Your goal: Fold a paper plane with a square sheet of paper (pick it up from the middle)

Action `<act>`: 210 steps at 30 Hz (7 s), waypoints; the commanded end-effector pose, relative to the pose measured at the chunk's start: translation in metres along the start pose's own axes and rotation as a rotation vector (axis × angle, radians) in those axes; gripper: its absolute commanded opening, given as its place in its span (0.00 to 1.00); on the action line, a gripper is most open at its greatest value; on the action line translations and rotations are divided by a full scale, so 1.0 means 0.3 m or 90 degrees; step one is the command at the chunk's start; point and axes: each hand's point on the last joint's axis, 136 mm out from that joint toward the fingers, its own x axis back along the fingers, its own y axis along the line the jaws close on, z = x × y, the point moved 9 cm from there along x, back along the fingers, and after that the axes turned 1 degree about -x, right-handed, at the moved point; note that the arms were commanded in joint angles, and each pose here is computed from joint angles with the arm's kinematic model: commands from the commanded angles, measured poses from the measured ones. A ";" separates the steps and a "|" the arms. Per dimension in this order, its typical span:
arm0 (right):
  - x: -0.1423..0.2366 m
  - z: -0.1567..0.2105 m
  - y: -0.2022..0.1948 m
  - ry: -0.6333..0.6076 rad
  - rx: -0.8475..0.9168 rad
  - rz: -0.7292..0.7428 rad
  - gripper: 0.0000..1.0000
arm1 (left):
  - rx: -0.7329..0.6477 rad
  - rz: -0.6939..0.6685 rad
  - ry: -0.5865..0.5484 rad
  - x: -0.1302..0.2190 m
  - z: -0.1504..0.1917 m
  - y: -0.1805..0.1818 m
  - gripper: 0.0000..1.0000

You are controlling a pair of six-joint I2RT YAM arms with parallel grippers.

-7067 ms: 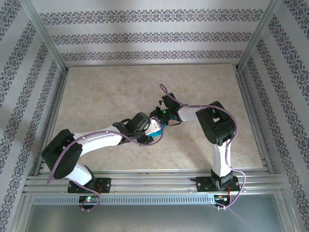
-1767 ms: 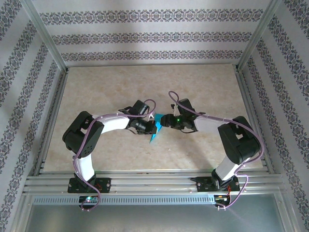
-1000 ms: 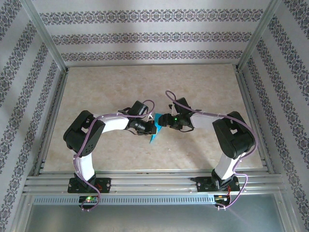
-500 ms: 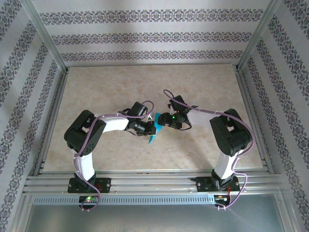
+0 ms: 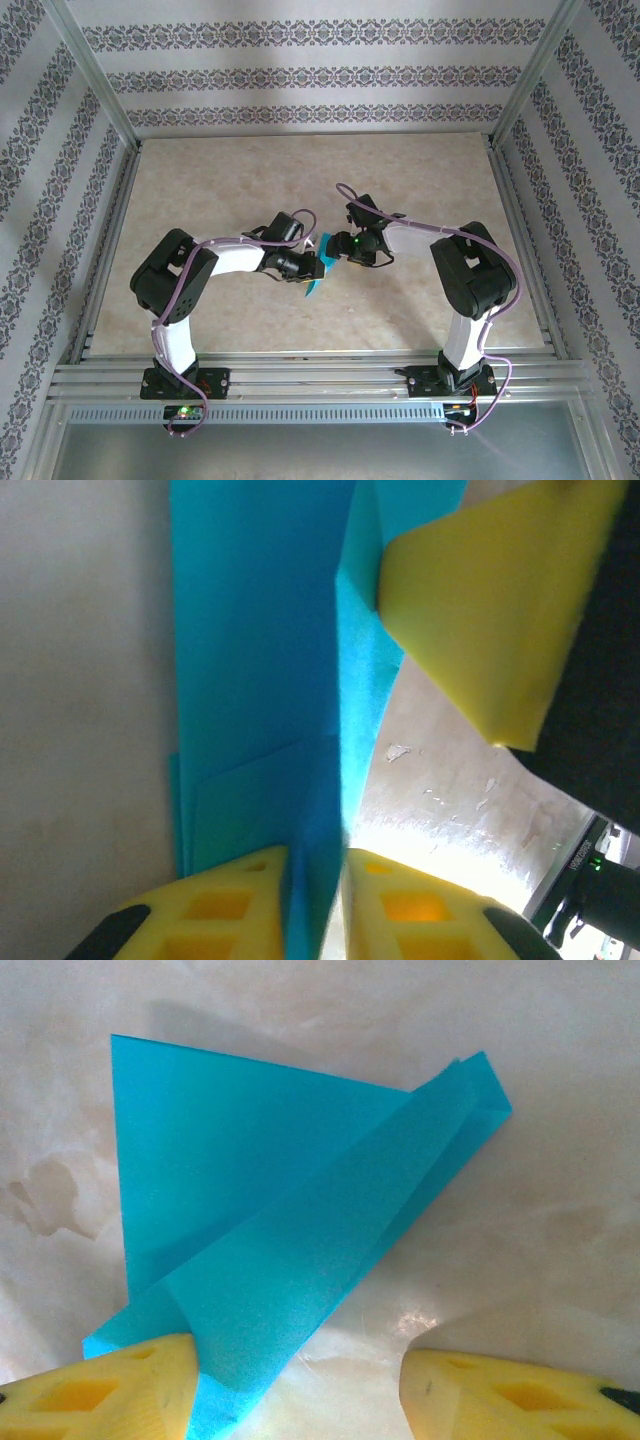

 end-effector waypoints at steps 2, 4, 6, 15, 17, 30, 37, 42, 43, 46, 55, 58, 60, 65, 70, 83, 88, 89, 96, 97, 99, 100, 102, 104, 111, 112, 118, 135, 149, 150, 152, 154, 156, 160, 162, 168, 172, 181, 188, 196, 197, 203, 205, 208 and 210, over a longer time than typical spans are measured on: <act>-0.133 0.071 -0.117 0.049 -0.021 0.120 0.67 | 0.003 0.016 -0.021 0.039 -0.007 -0.013 0.25; -0.136 0.072 -0.118 0.051 -0.022 0.124 0.67 | 0.000 0.015 -0.025 0.047 -0.005 -0.017 0.27; -0.139 0.073 -0.120 0.055 -0.023 0.127 0.67 | -0.001 0.015 -0.030 0.054 -0.003 -0.020 0.28; -0.144 0.073 -0.122 0.062 -0.025 0.133 0.67 | -0.024 -0.036 -0.037 0.070 0.027 -0.010 0.36; -0.144 0.071 -0.122 0.063 -0.027 0.135 0.67 | -0.041 -0.052 -0.031 0.060 0.032 -0.018 0.36; -0.152 0.073 -0.126 0.070 -0.032 0.142 0.67 | -0.106 -0.103 -0.024 0.056 0.030 -0.055 0.37; -0.157 0.072 -0.129 0.074 -0.034 0.144 0.67 | -0.119 -0.102 -0.045 0.086 0.033 -0.084 0.39; -0.163 0.071 -0.126 0.078 -0.035 0.144 0.67 | -0.122 -0.101 -0.028 0.054 0.036 -0.079 0.39; -0.162 0.071 -0.125 0.078 -0.034 0.144 0.67 | -0.124 -0.103 -0.026 0.051 0.035 -0.080 0.39; -0.163 0.069 -0.126 0.080 -0.036 0.145 0.67 | -0.135 -0.117 -0.025 0.044 0.033 -0.080 0.39; -0.167 0.069 -0.126 0.084 -0.040 0.146 0.67 | -0.150 -0.138 -0.007 0.013 0.037 -0.068 0.38; -0.168 0.070 -0.127 0.086 -0.040 0.147 0.67 | -0.157 -0.147 -0.003 0.005 0.043 -0.063 0.37; -0.167 0.069 -0.127 0.085 -0.040 0.148 0.67 | -0.161 -0.154 0.001 0.000 0.047 -0.061 0.36; -0.170 0.070 -0.129 0.088 -0.042 0.148 0.67 | -0.163 -0.176 0.007 -0.007 0.052 -0.048 0.33; -0.173 0.071 -0.131 0.091 -0.044 0.148 0.67 | -0.152 -0.200 0.008 -0.014 0.057 -0.026 0.29; -0.166 0.063 -0.140 0.093 -0.043 0.134 0.68 | -0.073 -0.144 0.006 -0.006 0.044 -0.009 0.14; -0.157 0.053 -0.138 0.089 -0.035 0.094 0.70 | -0.031 -0.104 -0.003 0.004 0.037 0.009 0.13; -0.153 0.051 -0.134 0.085 -0.027 0.079 0.70 | -0.026 -0.102 -0.003 0.004 0.037 0.013 0.13; -0.118 0.018 -0.128 0.078 0.018 -0.030 0.71 | 0.033 -0.067 0.006 0.004 0.027 0.043 0.09; -0.114 0.016 -0.124 0.080 0.028 -0.042 0.71 | 0.040 -0.064 0.007 0.006 0.025 0.046 0.08; -0.105 0.011 -0.122 0.078 0.042 -0.052 0.71 | 0.051 -0.061 0.010 0.008 0.024 0.052 0.08; -0.102 0.010 -0.117 0.078 0.054 -0.059 0.71 | 0.056 -0.060 0.012 0.008 0.024 0.055 0.07; -0.102 0.010 -0.113 0.080 0.068 -0.055 0.71 | 0.062 -0.059 0.018 0.007 0.023 0.057 0.07; -0.106 0.009 -0.114 0.082 0.078 -0.032 0.71 | 0.062 -0.057 0.019 0.007 0.018 0.054 0.07; -0.160 0.020 -0.133 0.099 0.058 0.064 0.70 | 0.062 -0.052 0.025 0.007 0.014 0.048 0.07; -0.166 0.018 -0.129 0.099 0.050 0.074 0.70 | 0.062 -0.052 0.026 0.007 0.014 0.048 0.07; -0.209 0.027 -0.138 0.107 0.002 0.140 0.70 | 0.061 -0.049 0.024 0.009 0.010 0.044 0.09; -0.243 0.055 -0.146 0.126 -0.004 0.173 0.73 | 0.025 -0.050 0.012 0.013 -0.008 0.031 0.20; -0.066 -0.074 -0.047 0.029 0.038 -0.012 0.74 | 0.063 -0.032 0.031 0.016 -0.015 0.026 0.03; -0.032 -0.090 -0.032 0.011 0.050 -0.050 0.74 | 0.069 -0.030 0.033 0.016 -0.015 0.029 0.03; 0.023 -0.108 -0.019 -0.020 0.059 -0.106 0.74 | 0.080 -0.030 0.033 0.021 -0.018 0.033 0.03; 0.060 -0.109 -0.014 -0.046 0.074 -0.174 0.73 | 0.088 -0.022 0.033 0.022 -0.019 0.033 0.03; 0.070 -0.089 -0.023 -0.055 0.085 -0.212 0.71 | 0.095 -0.015 0.031 0.025 -0.021 0.034 0.03; 0.053 -0.034 -0.040 -0.053 0.085 -0.258 0.61 | 0.112 0.012 0.025 0.024 -0.021 0.041 0.02; 0.051 -0.015 -0.025 -0.055 0.096 -0.271 0.55 | 0.119 0.017 0.026 0.024 -0.021 0.047 0.02; 0.056 0.020 0.025 -0.066 0.129 -0.299 0.39 | 0.140 0.035 0.026 0.017 -0.022 0.065 0.01; 0.044 0.027 0.026 -0.072 0.127 -0.321 0.33 | 0.151 0.043 0.026 0.012 -0.017 0.078 0.01; 0.019 0.050 0.014 -0.065 0.146 -0.331 0.27 | 0.177 0.072 0.015 0.013 -0.015 0.109 0.00; 0.046 0.081 -0.007 -0.082 0.181 -0.342 0.26 | 0.182 0.078 0.014 0.016 -0.020 0.115 0.00; 0.080 0.103 0.040 -0.089 0.239 -0.386 0.25 | 0.183 0.074 0.014 0.014 -0.014 0.123 0.00; 0.077 0.099 0.047 -0.085 0.239 -0.390 0.25 | 0.183 0.074 0.012 0.015 -0.015 0.123 0.00; 0.032 0.069 0.075 -0.066 0.226 -0.406 0.23 | 0.182 0.074 0.012 0.014 -0.009 0.126 0.01; 0.022 0.061 0.083 -0.064 0.226 -0.407 0.22 | 0.184 0.073 0.011 0.014 -0.008 0.129 0.01; 0.002 0.049 0.088 -0.056 0.224 -0.406 0.21 | 0.184 0.073 0.012 0.014 -0.007 0.129 0.01; -0.015 0.043 0.085 -0.050 0.218 -0.403 0.21 | 0.184 0.072 0.012 0.013 -0.008 0.130 0.02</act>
